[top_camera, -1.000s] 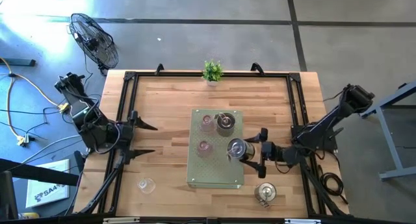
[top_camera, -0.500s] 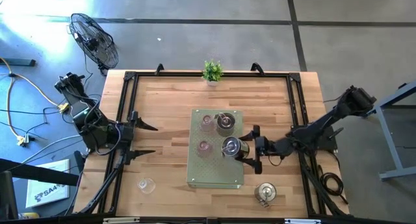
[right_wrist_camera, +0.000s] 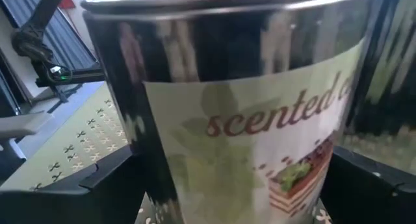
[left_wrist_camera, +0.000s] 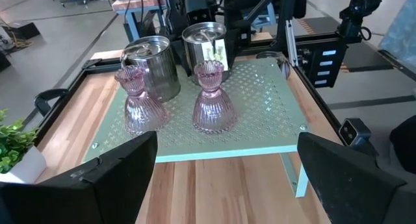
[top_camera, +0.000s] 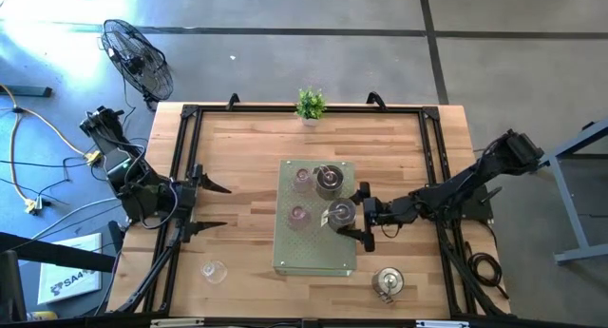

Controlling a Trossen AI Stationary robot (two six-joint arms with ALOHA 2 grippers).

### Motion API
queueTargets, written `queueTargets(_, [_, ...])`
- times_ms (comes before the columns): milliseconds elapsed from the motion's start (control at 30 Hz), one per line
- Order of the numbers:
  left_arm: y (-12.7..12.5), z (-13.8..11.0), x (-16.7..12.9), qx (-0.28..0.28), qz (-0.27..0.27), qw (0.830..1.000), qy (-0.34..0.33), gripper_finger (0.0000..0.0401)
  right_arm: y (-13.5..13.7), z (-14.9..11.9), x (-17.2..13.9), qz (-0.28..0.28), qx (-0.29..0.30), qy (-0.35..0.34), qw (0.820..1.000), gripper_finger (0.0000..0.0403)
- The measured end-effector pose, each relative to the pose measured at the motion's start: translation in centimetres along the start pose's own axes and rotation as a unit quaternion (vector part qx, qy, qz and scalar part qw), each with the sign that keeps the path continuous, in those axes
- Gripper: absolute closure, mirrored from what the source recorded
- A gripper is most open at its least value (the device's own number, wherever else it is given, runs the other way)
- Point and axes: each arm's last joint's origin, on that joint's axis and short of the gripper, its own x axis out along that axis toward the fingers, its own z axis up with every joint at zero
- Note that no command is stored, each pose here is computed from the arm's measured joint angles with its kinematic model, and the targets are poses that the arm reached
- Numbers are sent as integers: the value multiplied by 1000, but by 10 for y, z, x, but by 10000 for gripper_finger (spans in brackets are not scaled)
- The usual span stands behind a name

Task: Pick & Place candle stick holders
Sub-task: Put the top silver scented candle on the shelf

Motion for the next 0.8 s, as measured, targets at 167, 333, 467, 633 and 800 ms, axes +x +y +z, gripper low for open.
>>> queueTargets(167, [-2,-1,2,7,0,1000,5,36,-1,0,0,-6,1,-2,1000,38])
queueTargets(333, [-4,-2,5,12,3,1000,10,36,-4,1,2,-3,8,-3,1000,38])
queueTargets(467, [-6,-3,7,16,6,1000,14,36,-8,2,3,0,13,-4,1000,38])
queueTargets(633, [-7,-3,7,20,6,1000,14,36,-8,6,5,4,16,-4,1000,38])
queueTargets(800, [-7,-3,7,20,7,1000,14,36,-8,8,7,2,14,2,1000,38])
